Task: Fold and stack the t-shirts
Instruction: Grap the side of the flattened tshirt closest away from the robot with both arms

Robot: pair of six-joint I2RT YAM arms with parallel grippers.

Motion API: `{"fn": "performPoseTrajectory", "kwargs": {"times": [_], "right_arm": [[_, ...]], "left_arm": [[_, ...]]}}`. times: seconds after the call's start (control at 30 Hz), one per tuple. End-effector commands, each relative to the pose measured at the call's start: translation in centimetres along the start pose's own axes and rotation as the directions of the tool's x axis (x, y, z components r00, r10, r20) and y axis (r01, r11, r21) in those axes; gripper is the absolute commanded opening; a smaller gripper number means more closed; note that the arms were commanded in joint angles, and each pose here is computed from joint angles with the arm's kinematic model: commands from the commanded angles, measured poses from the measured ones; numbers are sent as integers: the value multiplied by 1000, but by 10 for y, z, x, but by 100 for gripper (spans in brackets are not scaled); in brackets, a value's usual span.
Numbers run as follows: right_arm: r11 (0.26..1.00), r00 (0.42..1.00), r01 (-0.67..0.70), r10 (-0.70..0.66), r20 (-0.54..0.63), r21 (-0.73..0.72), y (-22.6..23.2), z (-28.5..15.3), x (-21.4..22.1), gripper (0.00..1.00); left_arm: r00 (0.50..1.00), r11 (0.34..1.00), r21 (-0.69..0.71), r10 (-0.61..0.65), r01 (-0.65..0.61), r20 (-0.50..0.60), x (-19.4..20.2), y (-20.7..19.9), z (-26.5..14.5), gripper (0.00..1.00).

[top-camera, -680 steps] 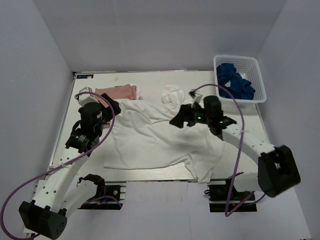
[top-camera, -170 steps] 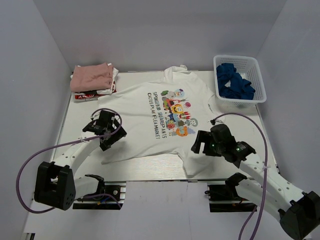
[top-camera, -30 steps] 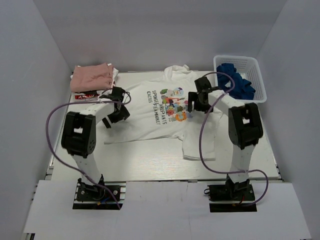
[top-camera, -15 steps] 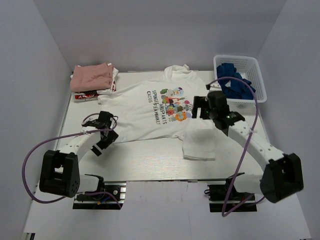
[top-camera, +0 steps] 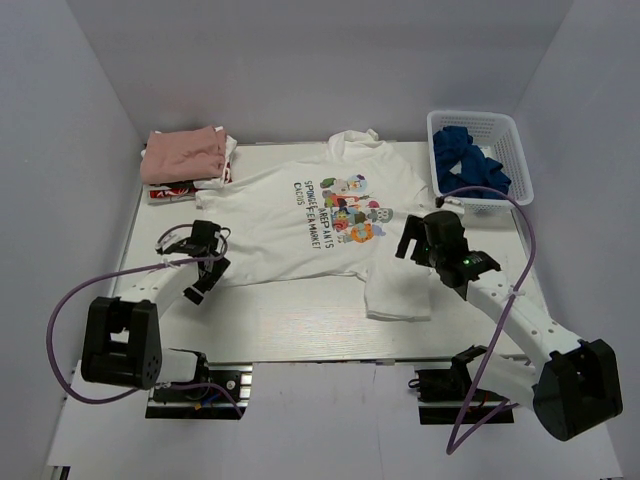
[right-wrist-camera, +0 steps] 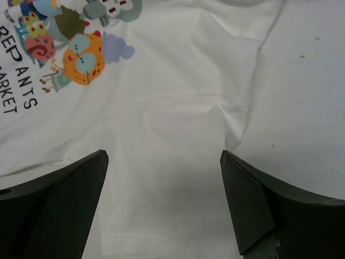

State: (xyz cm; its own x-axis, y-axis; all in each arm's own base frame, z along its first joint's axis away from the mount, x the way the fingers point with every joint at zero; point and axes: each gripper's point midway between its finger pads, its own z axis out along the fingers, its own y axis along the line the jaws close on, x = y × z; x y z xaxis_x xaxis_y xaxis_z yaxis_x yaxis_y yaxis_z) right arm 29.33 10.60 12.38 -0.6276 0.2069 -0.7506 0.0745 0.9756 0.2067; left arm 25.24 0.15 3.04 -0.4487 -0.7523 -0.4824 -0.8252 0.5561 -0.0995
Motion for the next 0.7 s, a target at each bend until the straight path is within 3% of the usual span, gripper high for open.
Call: {"fn": "performPoseTrajectory", "kwargs": {"times": [0.0,0.07,0.1,0.17,0.27,0.4,0.67], "right_arm": [[999,997,-38,41,-68,39,-9,-4,18,90],[998,994,-48,53,-91,50,-11,-8,24,90],[997,993,-57,63,-102,58,-13,-9,26,90],[992,980,-67,86,-181,106,-23,-17,46,90],[975,933,-83,148,-328,205,-40,-32,85,90],[968,846,-113,213,-489,226,-40,-46,132,88],[944,803,-95,260,-536,316,-57,-39,165,82]], "left_arm": [[1000,1000,26,-15,15,-12,2,-10,11,80],[998,999,16,34,-33,-57,13,-10,21,64],[996,999,22,38,-36,-82,17,-13,22,40],[992,998,-8,61,-62,-113,24,-8,26,4],[983,992,-80,87,-101,-160,33,9,25,0],[976,992,-79,79,-97,-204,49,30,15,0],[975,995,-87,35,-56,-219,55,48,-3,0]]}}
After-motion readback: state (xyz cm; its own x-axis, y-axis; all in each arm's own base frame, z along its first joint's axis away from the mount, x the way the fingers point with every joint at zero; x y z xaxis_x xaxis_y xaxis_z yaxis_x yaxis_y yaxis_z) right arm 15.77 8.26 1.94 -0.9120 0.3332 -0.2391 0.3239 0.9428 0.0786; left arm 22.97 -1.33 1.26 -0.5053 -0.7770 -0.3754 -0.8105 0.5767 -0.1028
